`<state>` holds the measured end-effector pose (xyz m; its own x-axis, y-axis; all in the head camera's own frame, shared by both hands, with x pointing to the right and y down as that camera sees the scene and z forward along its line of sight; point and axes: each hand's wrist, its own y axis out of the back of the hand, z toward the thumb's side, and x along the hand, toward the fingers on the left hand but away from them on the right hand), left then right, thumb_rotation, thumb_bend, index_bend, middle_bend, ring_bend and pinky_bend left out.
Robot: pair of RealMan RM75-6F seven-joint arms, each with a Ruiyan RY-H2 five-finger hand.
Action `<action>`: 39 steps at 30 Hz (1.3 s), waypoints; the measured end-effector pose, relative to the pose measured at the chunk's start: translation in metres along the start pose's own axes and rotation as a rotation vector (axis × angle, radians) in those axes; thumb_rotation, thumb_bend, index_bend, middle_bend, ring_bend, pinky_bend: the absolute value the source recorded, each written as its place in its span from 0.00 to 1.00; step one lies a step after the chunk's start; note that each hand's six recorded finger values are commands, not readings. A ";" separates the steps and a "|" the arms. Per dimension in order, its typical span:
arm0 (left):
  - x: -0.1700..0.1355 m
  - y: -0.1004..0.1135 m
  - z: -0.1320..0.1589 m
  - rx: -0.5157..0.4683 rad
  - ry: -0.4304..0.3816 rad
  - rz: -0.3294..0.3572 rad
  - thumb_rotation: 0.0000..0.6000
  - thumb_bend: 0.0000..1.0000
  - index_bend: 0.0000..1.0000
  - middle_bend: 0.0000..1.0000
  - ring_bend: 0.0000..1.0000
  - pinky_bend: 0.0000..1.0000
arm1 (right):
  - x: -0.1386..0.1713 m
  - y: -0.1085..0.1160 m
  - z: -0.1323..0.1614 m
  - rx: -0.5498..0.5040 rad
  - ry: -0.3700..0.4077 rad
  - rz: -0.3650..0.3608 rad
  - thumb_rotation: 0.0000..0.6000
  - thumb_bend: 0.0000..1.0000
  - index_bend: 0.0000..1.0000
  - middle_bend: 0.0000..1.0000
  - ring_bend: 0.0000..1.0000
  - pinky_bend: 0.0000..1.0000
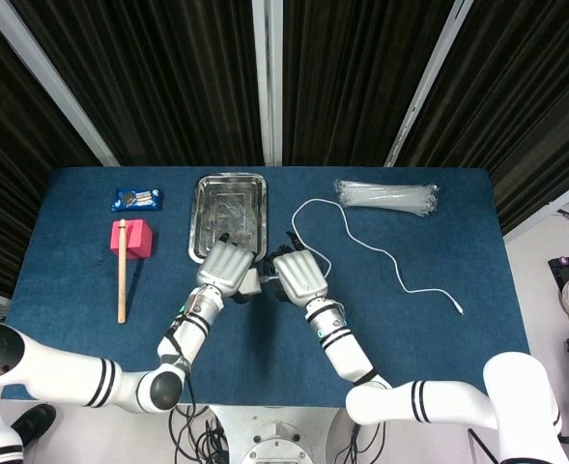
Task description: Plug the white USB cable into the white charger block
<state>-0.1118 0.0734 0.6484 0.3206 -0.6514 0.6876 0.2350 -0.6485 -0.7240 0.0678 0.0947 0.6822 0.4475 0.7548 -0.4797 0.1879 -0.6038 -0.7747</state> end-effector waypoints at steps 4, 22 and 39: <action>0.000 0.000 0.000 -0.003 -0.002 0.000 0.87 0.26 0.49 0.50 0.35 0.17 | 0.000 -0.002 0.002 -0.005 0.002 0.003 1.00 0.40 0.56 0.45 0.26 0.00; -0.003 -0.004 -0.005 -0.014 -0.013 0.014 0.87 0.25 0.49 0.48 0.35 0.17 | 0.009 0.002 -0.011 -0.003 -0.016 0.015 1.00 0.24 0.02 0.22 0.09 0.00; -0.006 -0.066 -0.039 0.031 -0.035 -0.016 1.00 0.21 0.27 0.34 0.25 0.10 | 0.081 0.049 -0.102 -0.012 -0.155 0.030 1.00 0.18 0.00 0.04 0.00 0.00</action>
<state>-0.1645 0.1042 0.6941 0.3485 -0.6268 0.6969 0.2688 -0.6454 -0.7149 0.2027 0.1002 0.6469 0.3132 0.7661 -0.5612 0.1872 -0.6292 -0.7544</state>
